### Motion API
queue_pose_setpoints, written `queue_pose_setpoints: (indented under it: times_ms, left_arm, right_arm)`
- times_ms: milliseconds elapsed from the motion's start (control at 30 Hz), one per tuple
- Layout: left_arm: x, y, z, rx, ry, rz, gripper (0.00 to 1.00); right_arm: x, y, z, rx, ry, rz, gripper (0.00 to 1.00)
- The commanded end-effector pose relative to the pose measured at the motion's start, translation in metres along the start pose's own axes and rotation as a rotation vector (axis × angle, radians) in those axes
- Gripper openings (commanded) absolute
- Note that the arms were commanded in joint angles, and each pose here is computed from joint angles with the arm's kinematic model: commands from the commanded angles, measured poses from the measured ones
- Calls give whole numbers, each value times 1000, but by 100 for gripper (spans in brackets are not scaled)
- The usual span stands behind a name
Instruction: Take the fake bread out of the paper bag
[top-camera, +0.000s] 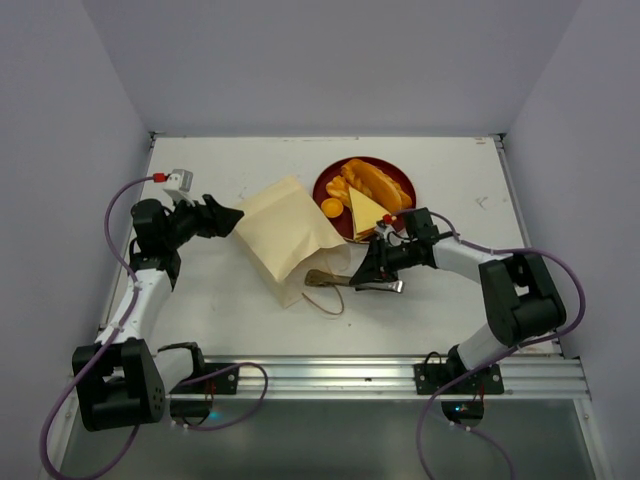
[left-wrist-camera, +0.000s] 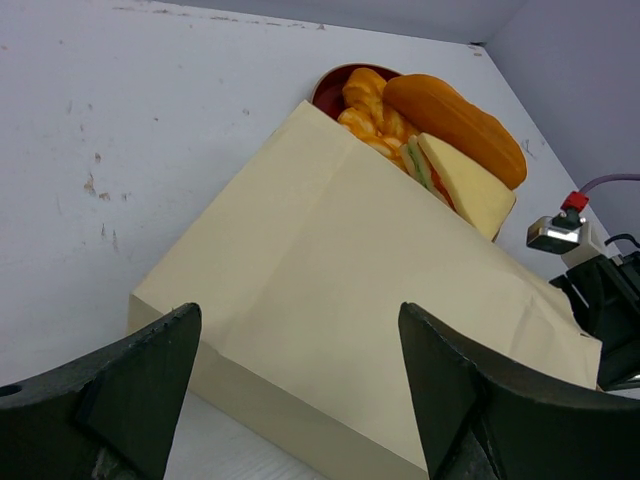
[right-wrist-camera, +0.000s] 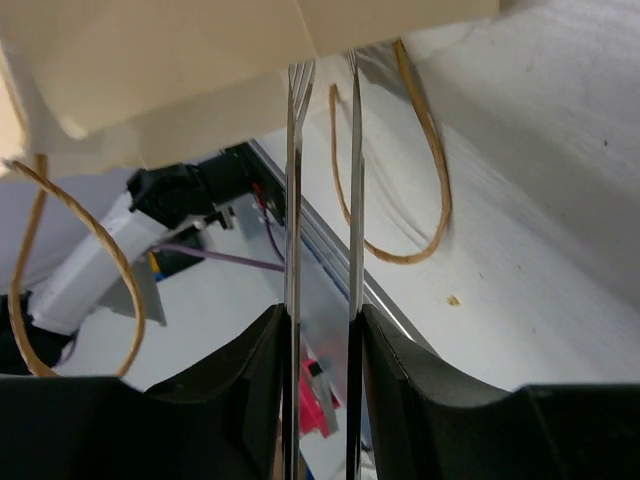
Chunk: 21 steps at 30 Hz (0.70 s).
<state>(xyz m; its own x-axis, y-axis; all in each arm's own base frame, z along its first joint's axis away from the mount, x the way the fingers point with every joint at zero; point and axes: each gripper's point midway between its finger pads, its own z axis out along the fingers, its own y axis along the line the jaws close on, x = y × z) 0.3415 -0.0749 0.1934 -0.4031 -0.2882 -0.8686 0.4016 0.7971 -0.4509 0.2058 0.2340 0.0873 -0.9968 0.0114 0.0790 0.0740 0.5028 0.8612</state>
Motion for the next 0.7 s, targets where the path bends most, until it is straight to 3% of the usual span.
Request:
queue_pose_setpoints:
  times_ms: [0, 400, 667]
  left_arm:
    - [-14, -7, 1, 30, -45, 68, 84]
    - [-14, -6, 2, 25, -45, 64, 83]
    - [-14, -6, 1, 22, -45, 66, 83]
  right_arm:
    - [-25, 32, 0, -111, -88, 38, 39]
    - [-34, 49, 1, -255, -140, 175, 40]
    - [-34, 55, -3, -288, -155, 172, 45]
